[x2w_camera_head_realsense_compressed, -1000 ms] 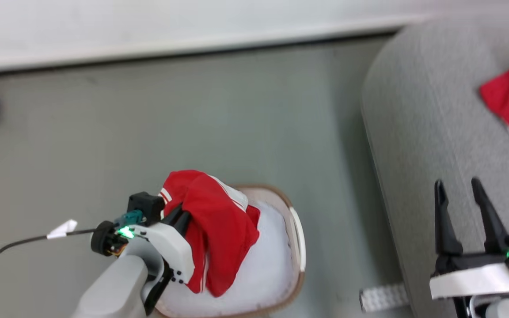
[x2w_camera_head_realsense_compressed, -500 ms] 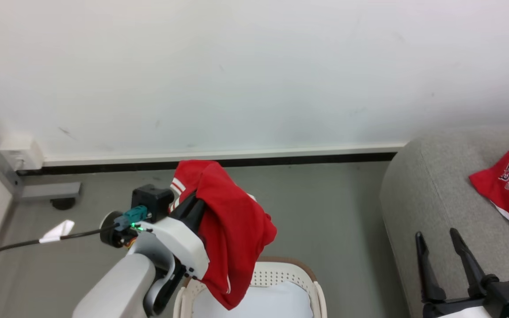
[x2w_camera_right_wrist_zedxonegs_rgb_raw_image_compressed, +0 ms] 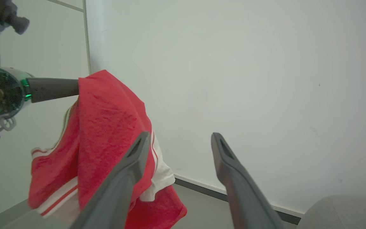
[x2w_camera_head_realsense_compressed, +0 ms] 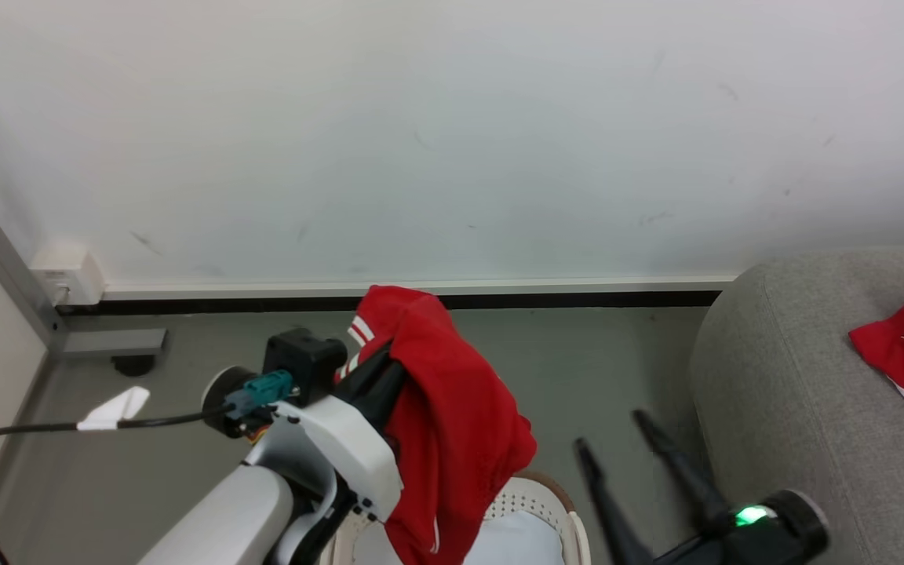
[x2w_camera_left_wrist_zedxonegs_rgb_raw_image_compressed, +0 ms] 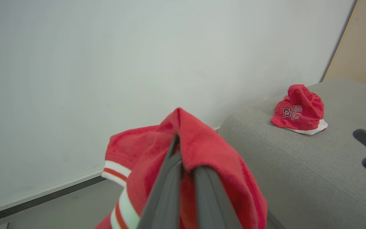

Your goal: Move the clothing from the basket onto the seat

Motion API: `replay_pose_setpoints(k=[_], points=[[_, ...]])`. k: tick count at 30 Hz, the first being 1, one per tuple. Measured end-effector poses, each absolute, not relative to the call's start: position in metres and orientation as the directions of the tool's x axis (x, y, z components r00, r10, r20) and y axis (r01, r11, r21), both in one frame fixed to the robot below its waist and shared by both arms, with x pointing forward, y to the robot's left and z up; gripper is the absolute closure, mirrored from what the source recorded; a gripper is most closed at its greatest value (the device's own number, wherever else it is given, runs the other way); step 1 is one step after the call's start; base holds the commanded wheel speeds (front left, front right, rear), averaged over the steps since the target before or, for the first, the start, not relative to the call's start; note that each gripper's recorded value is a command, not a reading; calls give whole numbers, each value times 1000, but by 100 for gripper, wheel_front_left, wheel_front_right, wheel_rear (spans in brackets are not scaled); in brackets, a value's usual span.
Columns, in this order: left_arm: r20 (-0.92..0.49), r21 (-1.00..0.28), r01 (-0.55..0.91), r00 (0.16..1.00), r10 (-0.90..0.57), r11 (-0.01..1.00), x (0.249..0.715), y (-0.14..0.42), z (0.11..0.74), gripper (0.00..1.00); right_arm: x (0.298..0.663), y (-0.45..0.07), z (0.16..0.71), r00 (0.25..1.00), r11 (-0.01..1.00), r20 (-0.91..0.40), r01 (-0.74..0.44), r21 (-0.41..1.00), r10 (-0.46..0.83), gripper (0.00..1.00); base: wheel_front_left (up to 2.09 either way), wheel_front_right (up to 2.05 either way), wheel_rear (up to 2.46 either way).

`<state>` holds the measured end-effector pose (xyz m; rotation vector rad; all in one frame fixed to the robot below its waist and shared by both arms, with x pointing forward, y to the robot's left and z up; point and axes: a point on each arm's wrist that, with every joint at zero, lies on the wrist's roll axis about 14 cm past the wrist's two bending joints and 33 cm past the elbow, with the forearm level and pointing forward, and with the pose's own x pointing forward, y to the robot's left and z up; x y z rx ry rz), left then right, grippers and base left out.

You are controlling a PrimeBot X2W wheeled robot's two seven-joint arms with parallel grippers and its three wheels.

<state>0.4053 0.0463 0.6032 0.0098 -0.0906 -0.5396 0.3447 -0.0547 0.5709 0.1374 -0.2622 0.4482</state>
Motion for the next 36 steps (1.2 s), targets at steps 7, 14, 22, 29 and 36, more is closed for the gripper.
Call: replay_pose_setpoints(k=[7,14,22,29,36], points=[[65,38,549,833,-550,835,395,28,598,100,338,-5,591,772,809,327,-587,38,545,0,0,0,0],[47,37,576,816,-577,817,387,15,594,100,345,19,590,720,764,305,-643,-46,624,0,0,0,0],[48,43,618,784,-619,785,375,0,598,100,354,28,570,709,743,224,-648,-168,669,0,0,0,0],[77,41,652,753,-653,757,364,-11,609,100,371,12,559,756,777,183,-603,-178,629,0,0,0,0],[90,26,667,740,-666,745,359,-14,614,100,389,-16,546,823,836,147,-539,-102,549,30,0,0,0]])
